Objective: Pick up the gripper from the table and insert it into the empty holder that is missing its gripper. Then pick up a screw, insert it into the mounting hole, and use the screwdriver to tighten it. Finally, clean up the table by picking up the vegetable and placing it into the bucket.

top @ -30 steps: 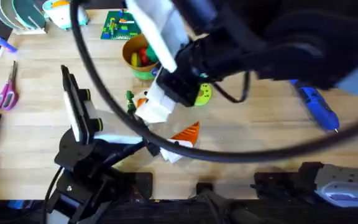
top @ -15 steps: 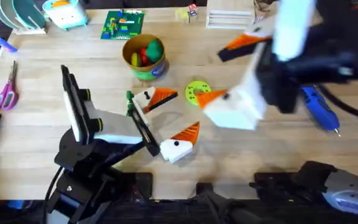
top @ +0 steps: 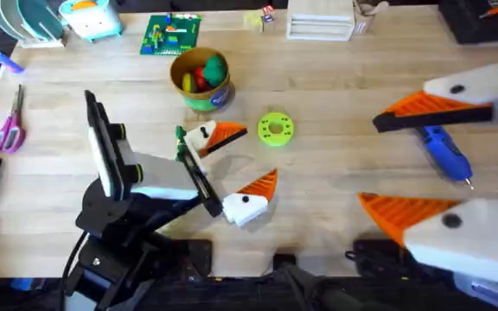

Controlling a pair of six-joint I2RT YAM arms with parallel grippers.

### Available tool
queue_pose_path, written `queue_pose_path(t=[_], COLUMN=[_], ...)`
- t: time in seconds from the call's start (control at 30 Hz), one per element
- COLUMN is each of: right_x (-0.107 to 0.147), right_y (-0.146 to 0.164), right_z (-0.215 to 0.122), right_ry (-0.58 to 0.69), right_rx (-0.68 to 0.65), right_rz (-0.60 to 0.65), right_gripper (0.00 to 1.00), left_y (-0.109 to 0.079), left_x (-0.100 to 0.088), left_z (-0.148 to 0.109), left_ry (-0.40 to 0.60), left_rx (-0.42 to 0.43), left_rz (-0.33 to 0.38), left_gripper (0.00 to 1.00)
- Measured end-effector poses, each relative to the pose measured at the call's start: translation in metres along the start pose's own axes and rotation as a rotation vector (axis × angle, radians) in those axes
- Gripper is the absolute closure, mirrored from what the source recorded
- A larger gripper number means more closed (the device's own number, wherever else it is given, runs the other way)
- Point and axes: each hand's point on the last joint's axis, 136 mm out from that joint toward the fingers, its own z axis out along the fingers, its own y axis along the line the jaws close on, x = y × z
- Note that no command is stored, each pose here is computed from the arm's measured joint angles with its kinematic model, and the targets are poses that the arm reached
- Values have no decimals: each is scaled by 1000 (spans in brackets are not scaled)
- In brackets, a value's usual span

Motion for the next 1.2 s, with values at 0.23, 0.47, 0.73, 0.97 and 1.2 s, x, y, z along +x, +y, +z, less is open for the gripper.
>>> queue_pose_path(t=[0.23,0.47,0.73,0.97,1.2], right_x=[11,17,17,20,26], right_y=[9,12,14,-2,-49], right_z=[2,9,9,10,5], right_ry=[-68,-52,-54,-32,-2], right_rx=[-31,-63,-69,21,255], right_rz=[-26,-23,-27,16,128], right_gripper=[40,37,37,39,36], left_y=[0,0,0,0,0], left_x=[0,0,0,0,0], left_z=[0,0,0,0,0], left_ry=[0,0,0,0,0], left_rx=[0,1,1,1,1], left_rz=[0,4,7,7,7], left_gripper=[7,743,983,984,984])
